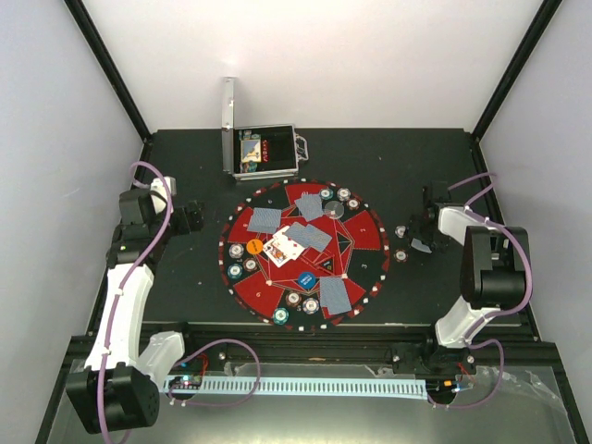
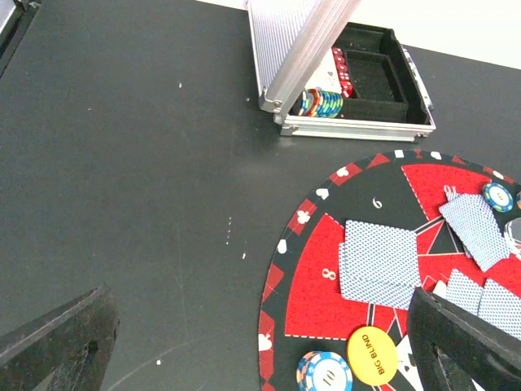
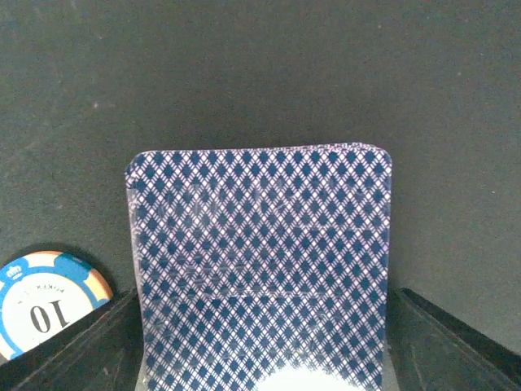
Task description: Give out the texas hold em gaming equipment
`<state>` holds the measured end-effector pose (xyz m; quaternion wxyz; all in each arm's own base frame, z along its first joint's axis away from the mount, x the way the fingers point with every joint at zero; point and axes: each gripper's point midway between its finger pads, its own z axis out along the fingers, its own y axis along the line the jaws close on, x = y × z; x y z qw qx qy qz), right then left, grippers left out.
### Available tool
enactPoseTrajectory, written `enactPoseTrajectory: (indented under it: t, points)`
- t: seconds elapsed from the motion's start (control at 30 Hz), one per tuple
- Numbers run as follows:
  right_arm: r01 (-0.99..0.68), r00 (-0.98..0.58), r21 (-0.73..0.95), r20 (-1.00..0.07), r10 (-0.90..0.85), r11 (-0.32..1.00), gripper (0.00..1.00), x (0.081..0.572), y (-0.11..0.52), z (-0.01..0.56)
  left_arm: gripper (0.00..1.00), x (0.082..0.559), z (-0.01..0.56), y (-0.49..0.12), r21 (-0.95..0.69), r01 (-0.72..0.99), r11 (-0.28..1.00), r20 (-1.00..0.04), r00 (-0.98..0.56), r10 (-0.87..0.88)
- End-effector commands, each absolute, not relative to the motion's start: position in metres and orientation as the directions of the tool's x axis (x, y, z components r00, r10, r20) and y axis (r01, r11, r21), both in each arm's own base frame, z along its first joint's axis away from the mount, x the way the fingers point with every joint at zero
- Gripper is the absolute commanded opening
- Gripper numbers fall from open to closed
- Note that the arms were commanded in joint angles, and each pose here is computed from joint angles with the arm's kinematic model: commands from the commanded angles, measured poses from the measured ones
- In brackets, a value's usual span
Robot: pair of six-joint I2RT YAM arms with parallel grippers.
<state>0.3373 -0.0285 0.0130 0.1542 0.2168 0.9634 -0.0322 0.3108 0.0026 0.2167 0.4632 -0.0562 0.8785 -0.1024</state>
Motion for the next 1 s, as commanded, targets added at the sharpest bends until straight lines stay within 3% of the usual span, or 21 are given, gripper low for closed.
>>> enactPoseTrajectory:
  t: [0.0, 0.23, 0.4, 0.53, 0.77, 0.97]
  points:
    - [0.451, -0.856, -0.019, -0.291, 0.427, 0.892, 0.85, 0.325, -0.033, 0.001, 0.98, 0.314, 0.228, 0.01, -0.2, -0.021, 0.98, -0.818, -0.547, -0.179]
    - [0.43, -0.841, -0.005, -0.366, 0.398, 0.903, 0.98, 0.331, -0.035, 0.036, 0.98, 0.315, 0.229, 0.002, -0.221, 0.02, 0.975, -0.817, -0.551, -0.174]
    - [0.395, -0.812, -0.036, -0.481, 0.33, 0.918, 1.0, 0.35, -0.039, 0.093, 0.98, 0.329, 0.244, -0.003, -0.281, 0.044, 0.959, -0.839, -0.495, -0.224]
    - [0.29, -0.749, 0.063, -0.606, 0.268, 0.955, 1.0, 0.382, -0.023, 0.145, 0.99, 0.354, 0.256, -0.001, -0.333, 0.047, 0.942, -0.856, -0.435, -0.281]
    - [0.212, -0.575, 0.201, -0.766, 0.289, 0.956, 1.0, 0.42, -0.038, 0.197, 0.99, 0.395, 0.22, 0.058, -0.415, -0.139, 0.899, -0.79, -0.434, -0.433]
    - [0.343, -0.39, 0.217, -0.852, 0.349, 0.914, 1.0, 0.395, -0.105, 0.197, 0.99, 0.357, 0.193, 0.128, -0.374, -0.324, 0.869, -0.85, -0.255, -0.461]
